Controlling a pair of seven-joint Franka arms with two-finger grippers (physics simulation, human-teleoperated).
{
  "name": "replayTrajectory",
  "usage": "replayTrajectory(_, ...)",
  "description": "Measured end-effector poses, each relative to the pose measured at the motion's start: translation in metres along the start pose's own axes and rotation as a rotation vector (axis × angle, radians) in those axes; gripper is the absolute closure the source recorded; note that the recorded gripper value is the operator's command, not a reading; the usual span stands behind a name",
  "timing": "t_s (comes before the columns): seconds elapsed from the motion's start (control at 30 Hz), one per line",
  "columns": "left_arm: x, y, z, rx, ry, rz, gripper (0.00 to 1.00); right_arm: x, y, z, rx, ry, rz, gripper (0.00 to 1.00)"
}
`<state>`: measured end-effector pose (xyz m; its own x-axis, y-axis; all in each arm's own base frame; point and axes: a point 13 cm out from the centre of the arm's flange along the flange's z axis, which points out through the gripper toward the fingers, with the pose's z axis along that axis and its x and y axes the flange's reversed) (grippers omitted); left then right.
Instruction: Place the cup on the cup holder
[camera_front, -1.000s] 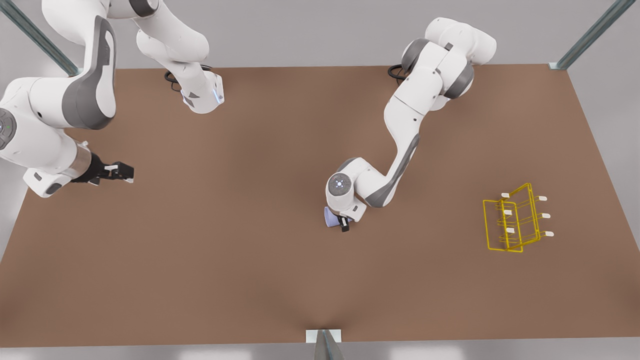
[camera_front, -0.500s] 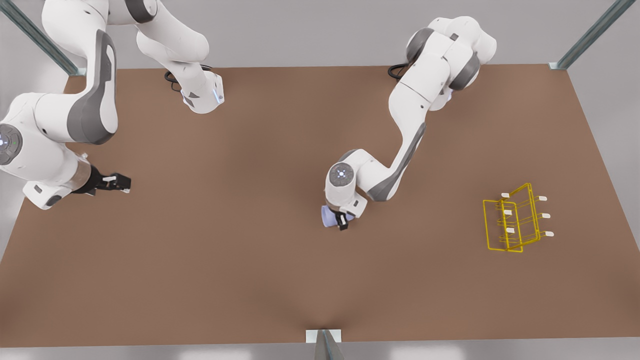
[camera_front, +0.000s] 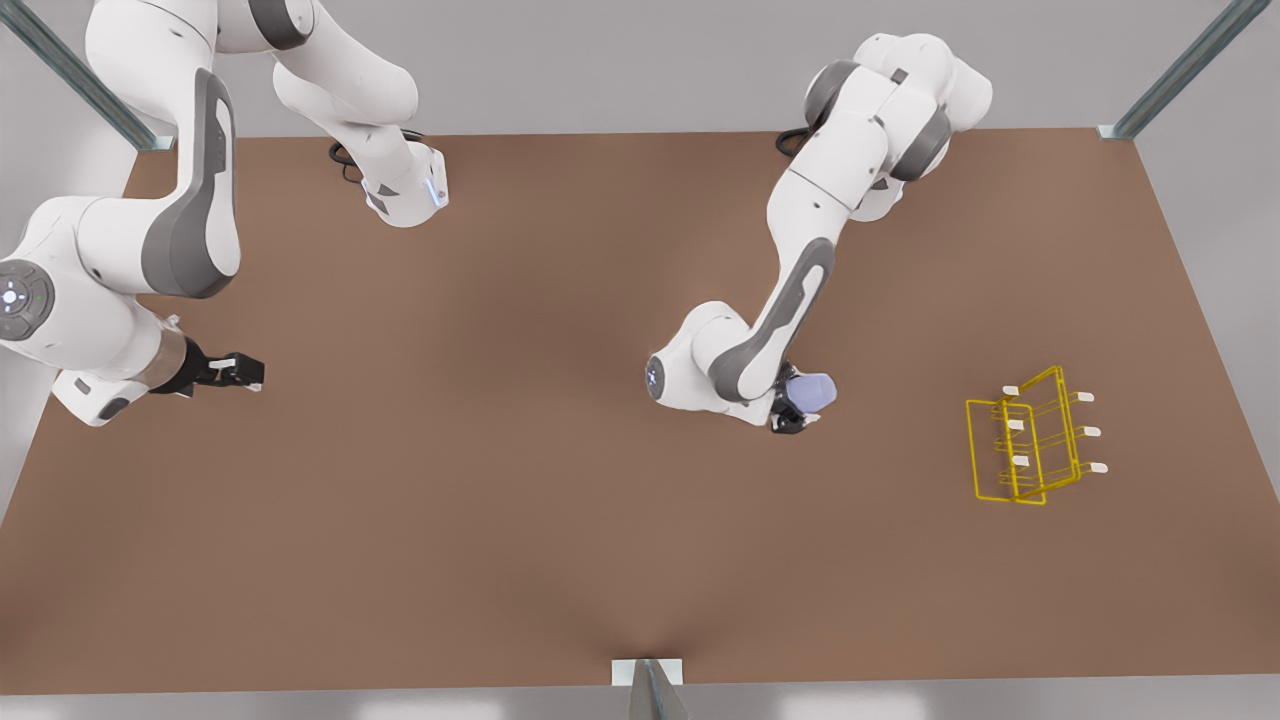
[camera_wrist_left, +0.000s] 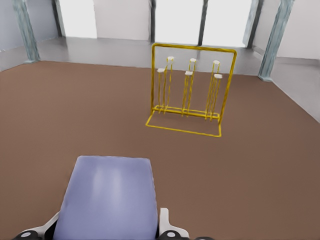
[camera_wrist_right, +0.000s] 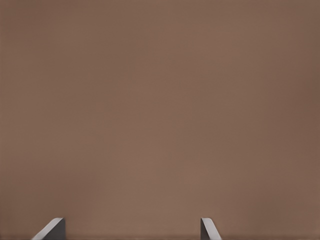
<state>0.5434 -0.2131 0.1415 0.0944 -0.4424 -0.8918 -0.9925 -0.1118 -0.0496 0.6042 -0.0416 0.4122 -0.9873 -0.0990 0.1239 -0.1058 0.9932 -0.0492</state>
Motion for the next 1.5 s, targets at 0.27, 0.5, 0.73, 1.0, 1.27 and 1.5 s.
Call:
replayTrajectory(0.27, -0.121, -0.052, 0.042, 0.050, -0.356, -0.113, 0.28, -0.001, 0.005, 0.001, -0.001, 0.002, -0.012, 0.00)
replayTrajectory(0.5, -0.195, -0.104, 0.123, 0.070, -0.564, -0.150, 0.28, 0.000, 0.000, 0.002, -0.003, 0.002, -0.007, 0.00)
replayTrajectory(0.73, -0.208, -0.134, 0.169, 0.127, -0.616, -0.114, 0.28, 0.001, -0.004, 0.001, -0.004, 0.001, -0.003, 0.00)
replayTrajectory(1.0, -0.199, -0.130, 0.206, 0.160, -0.644, -0.039, 0.28, 0.003, -0.017, -0.001, -0.005, -0.007, 0.016, 0.00)
replayTrajectory(1.27, -0.198, -0.120, 0.220, 0.181, -0.659, -0.010, 0.28, 0.007, 0.004, -0.025, 0.006, -0.040, -0.020, 0.00)
replayTrajectory(1.5, -0.192, -0.110, 0.229, 0.188, -0.669, 0.004, 0.28, 0.018, 0.001, -0.039, 0.015, -0.051, -0.013, 0.00)
